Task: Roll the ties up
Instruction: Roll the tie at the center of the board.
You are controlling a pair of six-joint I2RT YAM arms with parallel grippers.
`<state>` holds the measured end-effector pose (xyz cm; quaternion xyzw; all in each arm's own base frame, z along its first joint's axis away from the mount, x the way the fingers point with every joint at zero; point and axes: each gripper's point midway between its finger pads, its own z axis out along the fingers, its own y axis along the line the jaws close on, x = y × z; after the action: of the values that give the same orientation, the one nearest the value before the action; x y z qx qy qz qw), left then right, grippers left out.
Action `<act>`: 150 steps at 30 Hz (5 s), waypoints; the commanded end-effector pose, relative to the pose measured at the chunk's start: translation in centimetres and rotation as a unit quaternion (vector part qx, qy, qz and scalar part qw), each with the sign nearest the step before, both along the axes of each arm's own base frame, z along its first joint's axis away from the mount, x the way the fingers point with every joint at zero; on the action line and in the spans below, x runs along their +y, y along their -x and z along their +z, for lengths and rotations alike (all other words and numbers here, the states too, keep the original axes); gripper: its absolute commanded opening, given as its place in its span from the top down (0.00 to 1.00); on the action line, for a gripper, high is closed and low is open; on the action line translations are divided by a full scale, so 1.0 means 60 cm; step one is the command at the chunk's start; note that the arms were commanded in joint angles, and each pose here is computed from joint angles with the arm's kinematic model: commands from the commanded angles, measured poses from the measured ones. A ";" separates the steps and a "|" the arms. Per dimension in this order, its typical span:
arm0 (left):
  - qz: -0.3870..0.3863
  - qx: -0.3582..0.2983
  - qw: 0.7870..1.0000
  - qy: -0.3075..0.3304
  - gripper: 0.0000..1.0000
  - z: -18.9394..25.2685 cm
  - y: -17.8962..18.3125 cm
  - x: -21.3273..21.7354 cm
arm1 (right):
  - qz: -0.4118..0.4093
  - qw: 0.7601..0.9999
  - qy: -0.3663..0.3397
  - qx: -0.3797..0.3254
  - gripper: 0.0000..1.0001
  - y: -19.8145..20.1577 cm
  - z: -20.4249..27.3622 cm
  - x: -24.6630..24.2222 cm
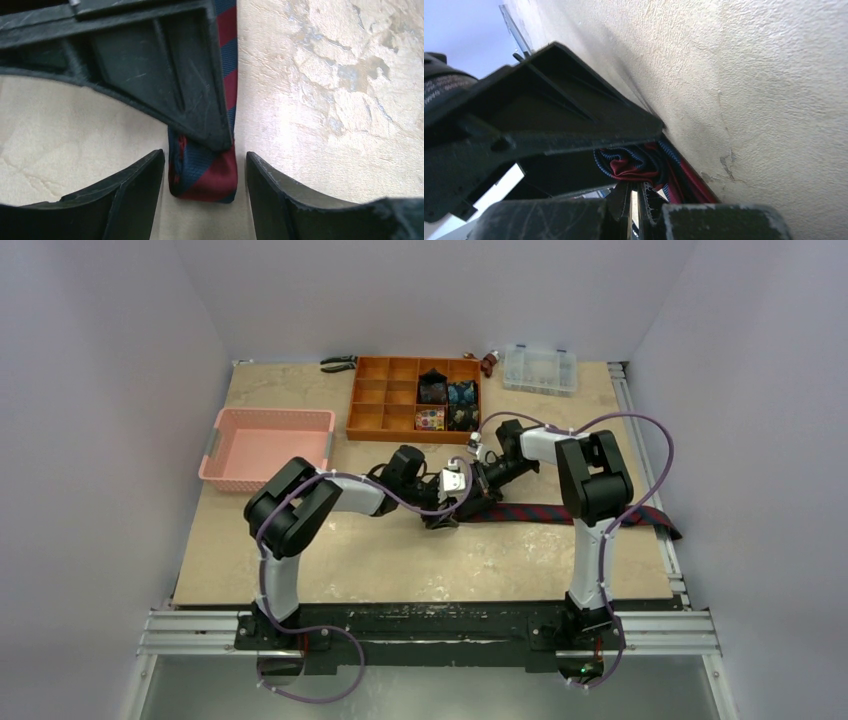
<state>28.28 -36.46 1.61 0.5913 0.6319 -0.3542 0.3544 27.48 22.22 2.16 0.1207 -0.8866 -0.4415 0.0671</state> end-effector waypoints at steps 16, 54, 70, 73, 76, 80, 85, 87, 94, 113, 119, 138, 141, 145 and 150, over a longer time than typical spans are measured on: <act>0.086 0.051 0.993 -0.069 0.76 -0.092 0.016 0.053 | 0.034 0.994 0.042 -0.092 0.78 -0.025 -0.003 -0.026; 0.013 0.025 0.995 0.094 0.38 -0.038 0.010 -0.022 | 0.070 0.994 0.081 0.020 1.00 0.047 -0.119 -0.090; -0.043 -0.008 0.999 -0.019 0.33 -0.094 0.053 0.002 | 0.080 0.994 0.050 -0.057 1.00 -0.019 -0.088 -0.058; -0.034 -0.020 0.998 -0.047 0.42 -0.107 0.045 0.000 | 0.088 0.994 0.038 -0.061 1.00 -0.018 -0.070 -0.048; -0.012 -0.036 0.996 -0.080 0.57 -0.120 0.029 0.014 | 0.083 0.994 0.018 -0.062 1.00 -0.018 -0.040 -0.037; 0.019 -0.033 0.991 -0.125 0.68 -0.134 0.016 0.037 | 0.073 0.996 -0.012 -0.055 1.00 -0.013 0.005 -0.024; 0.031 -0.010 0.991 -0.131 0.73 -0.129 0.028 0.046 | 0.076 0.997 0.001 -0.027 1.00 0.016 0.004 -0.036; 0.038 0.002 0.991 -0.130 0.72 -0.126 0.034 0.048 | 0.077 0.996 0.026 -0.021 1.00 0.019 -0.021 -0.046; 0.023 0.018 0.998 -0.058 0.44 -0.087 0.055 0.036 | 0.087 0.987 0.127 -0.034 1.00 0.005 -0.116 -0.090; 0.049 -0.008 0.998 -0.047 0.89 -0.063 0.018 0.034 | 0.131 0.982 0.095 -0.100 0.77 -0.047 -0.081 -0.057; 0.070 0.030 0.985 -0.156 0.99 -0.089 0.033 0.086 | 0.080 0.991 0.030 -0.104 0.49 -0.038 0.028 -0.056; 0.073 0.022 0.969 -0.235 0.96 -0.106 0.047 0.095 | 0.020 0.998 -0.007 -0.066 0.60 -0.045 0.020 0.015; 0.070 0.024 0.970 -0.233 0.95 -0.102 0.048 0.093 | 0.027 0.997 0.023 -0.067 0.85 -0.043 -0.004 0.001; 0.075 0.048 0.977 -0.192 0.77 -0.086 0.045 0.080 | 0.049 0.996 0.050 -0.063 1.00 -0.024 -0.039 -0.031; 0.050 0.052 0.997 0.000 0.33 -0.016 0.023 0.046 | 0.063 0.993 0.062 -0.073 1.00 -0.028 -0.084 -0.069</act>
<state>28.64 -35.92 1.75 0.5709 0.6838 -0.2910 0.3491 28.86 21.57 2.32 0.1656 -0.8826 -0.4381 0.0408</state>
